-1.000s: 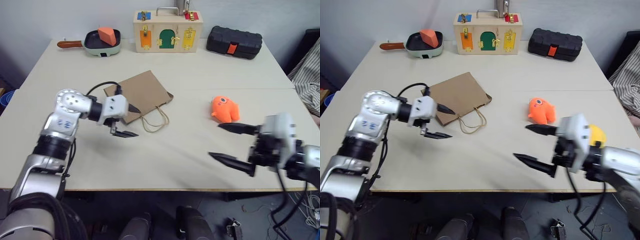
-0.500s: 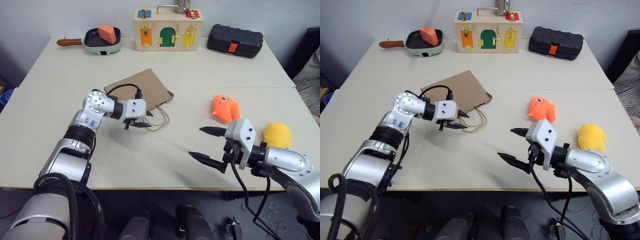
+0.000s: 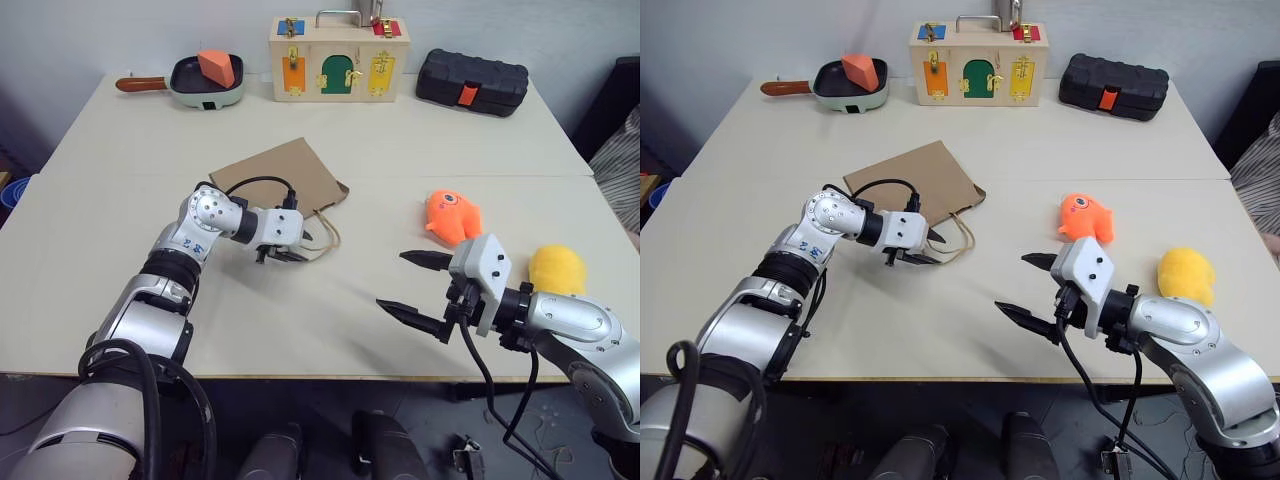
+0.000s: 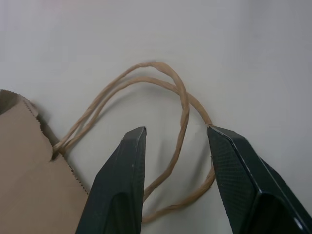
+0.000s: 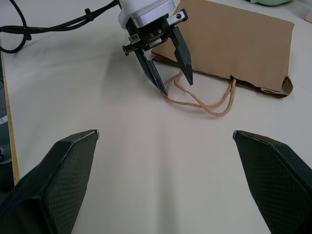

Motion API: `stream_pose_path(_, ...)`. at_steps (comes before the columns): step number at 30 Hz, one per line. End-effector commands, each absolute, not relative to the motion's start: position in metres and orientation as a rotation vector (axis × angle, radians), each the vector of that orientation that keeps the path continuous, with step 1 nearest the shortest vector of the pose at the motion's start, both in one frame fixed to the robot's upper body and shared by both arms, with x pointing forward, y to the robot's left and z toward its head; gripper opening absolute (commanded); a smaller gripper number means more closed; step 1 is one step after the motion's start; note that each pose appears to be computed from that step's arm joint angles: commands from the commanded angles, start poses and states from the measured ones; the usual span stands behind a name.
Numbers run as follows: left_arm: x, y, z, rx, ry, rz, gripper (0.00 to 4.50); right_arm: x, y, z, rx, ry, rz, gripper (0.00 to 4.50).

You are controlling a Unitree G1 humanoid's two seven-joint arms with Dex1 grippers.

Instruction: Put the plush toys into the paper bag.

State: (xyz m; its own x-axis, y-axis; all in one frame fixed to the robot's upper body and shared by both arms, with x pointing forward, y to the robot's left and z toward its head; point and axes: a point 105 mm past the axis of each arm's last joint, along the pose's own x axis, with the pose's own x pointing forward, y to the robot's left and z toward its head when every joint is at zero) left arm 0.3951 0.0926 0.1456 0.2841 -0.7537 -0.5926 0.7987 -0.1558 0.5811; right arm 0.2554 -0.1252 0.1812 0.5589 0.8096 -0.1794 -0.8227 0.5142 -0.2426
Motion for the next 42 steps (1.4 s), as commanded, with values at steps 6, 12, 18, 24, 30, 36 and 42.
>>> stream_pose_path(6, 0.403, 0.085, 0.167, 1.014, 0.0, -1.316, 0.02, 0.255, -0.125, 0.187, -0.322, 0.006, 0.966, 4.5)
stream_pose_path(12, 0.389, 0.076, 0.207, 0.681, -0.065, -1.427, 0.02, 0.253, -0.132, 0.183, -0.299, 0.025, 0.938, 4.5)
stream_pose_path(18, 0.348, 0.066, 0.252, 0.454, -0.143, -1.592, 0.0, 0.257, -0.132, 0.196, -0.219, -0.031, 0.89, 4.15)
stream_pose_path(24, 0.325, 0.052, 0.246, 0.401, -0.161, -1.609, 0.0, 0.276, -0.103, 0.201, -0.152, -0.081, 0.872, 2.22)
stream_pose_path(30, 0.312, 0.035, 0.259, 0.283, -0.212, -1.621, 0.0, 0.312, -0.084, 0.182, -0.15, -0.036, 0.805, 0.05)
stream_pose_path(36, 0.298, 0.03, 0.271, 0.212, -0.232, -1.647, 0.0, 0.334, -0.084, 0.16, -0.153, 0.023, 0.739, 0.02)
stream_pose_path(42, 0.29, 0.029, 0.289, 0.092, -0.26, -1.658, 0.0, 0.338, -0.079, 0.141, -0.256, 0.074, 0.753, 0.02)
